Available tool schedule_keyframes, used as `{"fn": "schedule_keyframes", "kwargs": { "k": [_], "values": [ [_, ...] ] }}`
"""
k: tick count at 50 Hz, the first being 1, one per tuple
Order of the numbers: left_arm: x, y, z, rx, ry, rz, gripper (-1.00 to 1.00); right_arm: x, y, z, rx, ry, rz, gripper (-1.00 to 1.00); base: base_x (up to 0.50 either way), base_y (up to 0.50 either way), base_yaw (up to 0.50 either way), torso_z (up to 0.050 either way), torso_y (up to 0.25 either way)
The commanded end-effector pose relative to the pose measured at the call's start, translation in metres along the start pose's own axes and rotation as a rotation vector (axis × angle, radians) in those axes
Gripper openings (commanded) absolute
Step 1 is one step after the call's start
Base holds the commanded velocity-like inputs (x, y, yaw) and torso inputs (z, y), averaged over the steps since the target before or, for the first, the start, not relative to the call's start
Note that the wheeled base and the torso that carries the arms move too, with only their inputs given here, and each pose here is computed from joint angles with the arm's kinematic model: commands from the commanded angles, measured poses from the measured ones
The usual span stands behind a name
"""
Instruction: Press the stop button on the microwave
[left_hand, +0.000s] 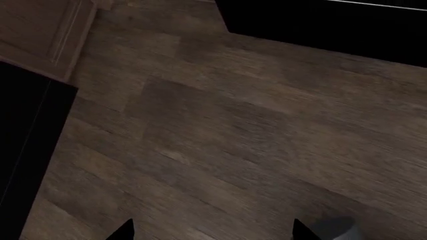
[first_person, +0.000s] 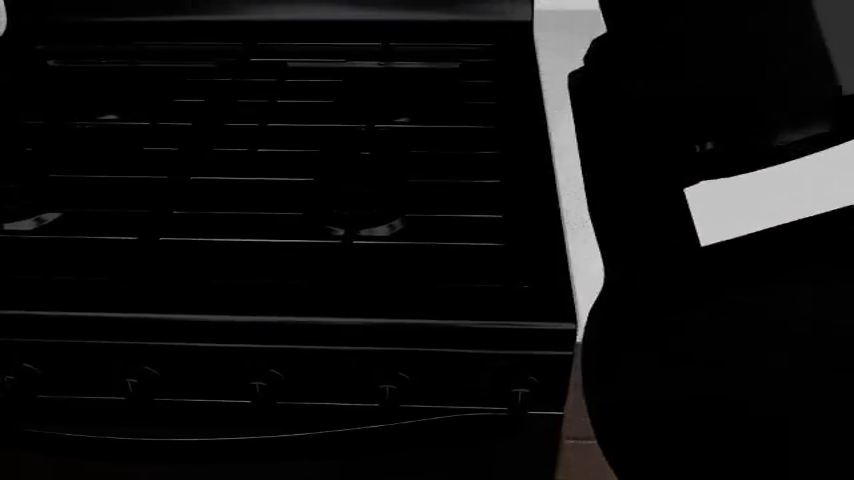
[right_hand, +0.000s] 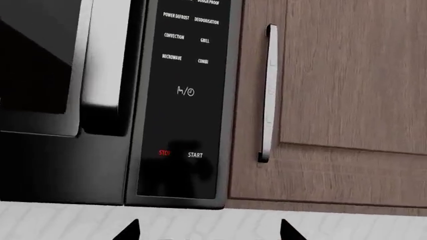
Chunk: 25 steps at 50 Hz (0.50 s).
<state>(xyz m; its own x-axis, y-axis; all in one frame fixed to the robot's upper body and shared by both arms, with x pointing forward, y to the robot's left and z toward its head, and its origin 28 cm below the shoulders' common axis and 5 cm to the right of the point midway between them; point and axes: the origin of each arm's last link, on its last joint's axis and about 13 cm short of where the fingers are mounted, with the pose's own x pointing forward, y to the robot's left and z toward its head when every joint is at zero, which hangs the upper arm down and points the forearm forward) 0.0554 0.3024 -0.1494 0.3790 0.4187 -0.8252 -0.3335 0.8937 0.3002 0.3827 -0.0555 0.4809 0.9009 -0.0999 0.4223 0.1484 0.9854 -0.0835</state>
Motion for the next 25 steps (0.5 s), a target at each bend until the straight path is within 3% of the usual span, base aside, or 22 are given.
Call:
{"fn": "schedule_keyframes", "kwargs": {
  "k": [1,22,25],
  "values": [
    [0.000,0.000,0.000,0.000,0.000,0.000,1.00,0.002,-0.014,0.015,0.015,0.003,-0.086,1.00,0.00,0.00,0.00,0.050,0.102],
    [0.000,0.000,0.000,0.000,0.000,0.000,1.00,-0.004,-0.011,0.050,0.023,-0.088,-0.037,1.00,0.00,0.00,0.00,0.050,0.102],
    [0.000,0.000,0.000,0.000,0.000,0.000,1.00,-0.005,-0.010,0.056,0.047,-0.093,-0.015,1.00,0.45,-0.14,0.00,0.050,0.107]
  ]
}}
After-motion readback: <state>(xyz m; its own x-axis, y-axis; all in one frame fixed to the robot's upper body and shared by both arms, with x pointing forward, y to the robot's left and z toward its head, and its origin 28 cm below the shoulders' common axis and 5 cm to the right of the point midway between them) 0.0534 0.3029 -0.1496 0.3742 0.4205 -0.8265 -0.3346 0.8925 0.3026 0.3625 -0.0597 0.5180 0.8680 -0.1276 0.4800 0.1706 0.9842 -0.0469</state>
